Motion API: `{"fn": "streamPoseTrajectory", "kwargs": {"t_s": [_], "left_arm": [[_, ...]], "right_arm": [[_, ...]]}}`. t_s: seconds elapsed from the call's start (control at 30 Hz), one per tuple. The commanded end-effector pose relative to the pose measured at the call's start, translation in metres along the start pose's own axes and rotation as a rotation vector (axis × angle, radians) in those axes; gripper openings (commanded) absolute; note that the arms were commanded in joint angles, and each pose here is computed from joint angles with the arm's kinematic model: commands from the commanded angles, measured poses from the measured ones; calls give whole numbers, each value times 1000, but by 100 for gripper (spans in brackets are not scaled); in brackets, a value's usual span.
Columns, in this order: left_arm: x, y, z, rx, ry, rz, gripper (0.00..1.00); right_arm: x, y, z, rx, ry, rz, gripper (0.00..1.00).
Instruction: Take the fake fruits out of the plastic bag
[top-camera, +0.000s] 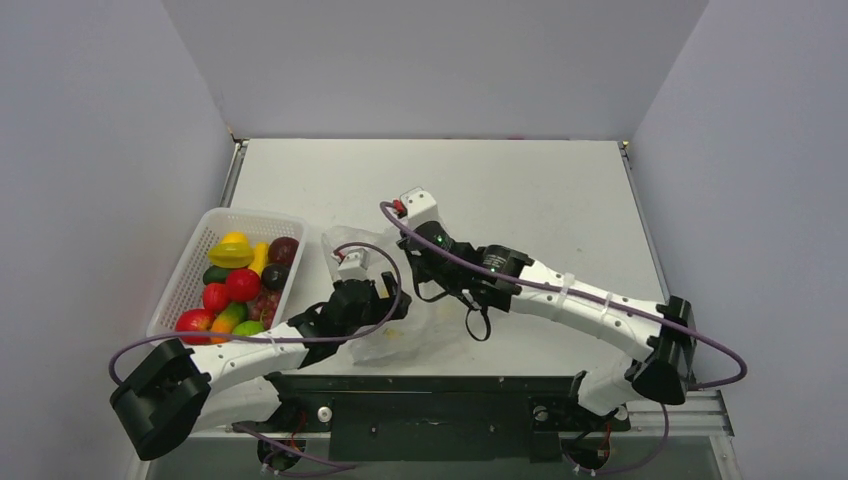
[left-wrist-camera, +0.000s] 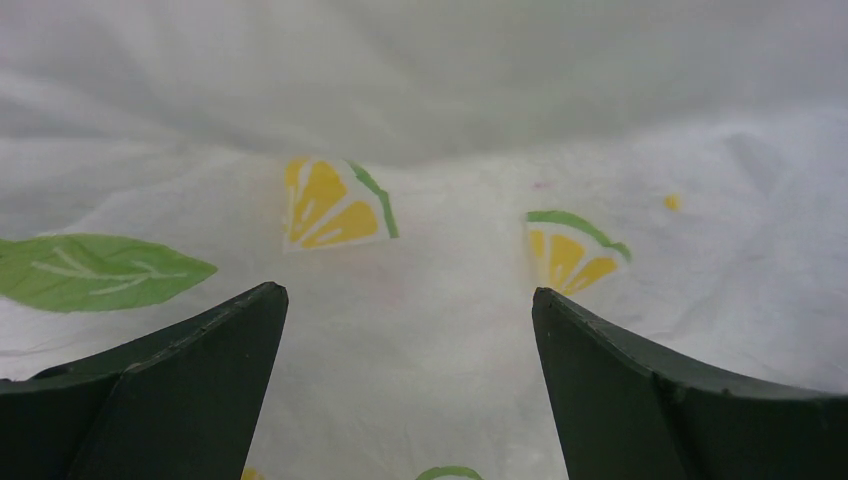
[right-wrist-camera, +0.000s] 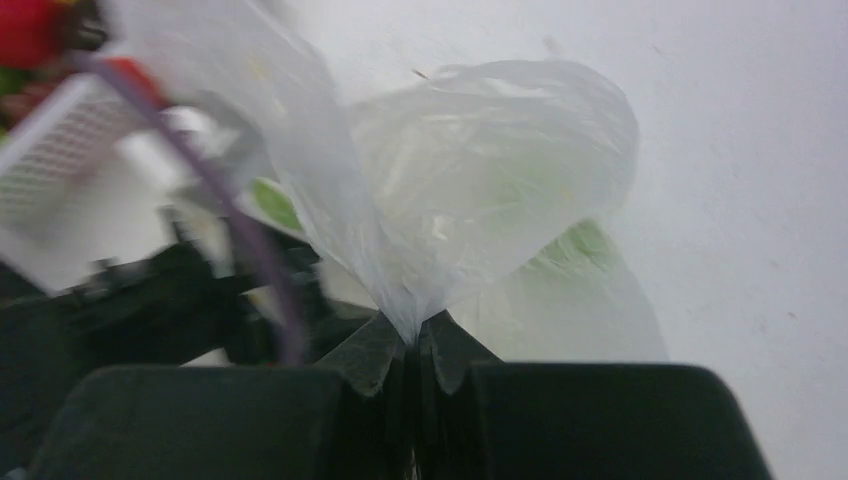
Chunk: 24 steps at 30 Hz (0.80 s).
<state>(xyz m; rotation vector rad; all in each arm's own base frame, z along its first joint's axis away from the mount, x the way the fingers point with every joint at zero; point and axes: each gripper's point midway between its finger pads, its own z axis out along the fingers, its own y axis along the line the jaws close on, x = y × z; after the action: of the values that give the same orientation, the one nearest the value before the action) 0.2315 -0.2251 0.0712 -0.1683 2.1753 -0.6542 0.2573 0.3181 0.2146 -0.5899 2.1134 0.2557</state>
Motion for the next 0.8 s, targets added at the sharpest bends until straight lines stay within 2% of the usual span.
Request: {"fn": "streamPoseTrajectory", "kwargs": {"t_s": [0.0,0.03,0.07,0.1,0.13,0.17,0.23,0.5,0.67,0.77], "left_arm": [[-18,-12,-1,51,-78,-62,92],[-19,-13,-2,56,-85,-66,92],[-18,-10,-3,55,-90,-70,92],[-18,-10,-4,59,-94,-74,93],[-17,-8,-4,59,-93,-78,93],[-17,-9,-4,64,-96,-82,93],[-15,-8,-5,72,-97,-84,93],[-12,-21,-1,109,-62,-15,94],[-9,-39,4,138,-37,131,96],[3,-49,5,168,30,234,97]], "right_arm": [[-44,35,-73,-171,-160,71,0],[-42,41,-71,-217,-174,113,0],[-13,38,-60,-216,-133,139,0],[-11,35,-52,-237,-146,182,0],[17,30,-40,-231,-90,209,0],[18,23,-31,-253,-89,250,0],[47,8,-15,-244,-46,291,0],[41,-3,-15,-258,-70,300,0],[37,1,-17,-284,-74,293,0],[39,-1,-18,-283,-72,293,0]]}}
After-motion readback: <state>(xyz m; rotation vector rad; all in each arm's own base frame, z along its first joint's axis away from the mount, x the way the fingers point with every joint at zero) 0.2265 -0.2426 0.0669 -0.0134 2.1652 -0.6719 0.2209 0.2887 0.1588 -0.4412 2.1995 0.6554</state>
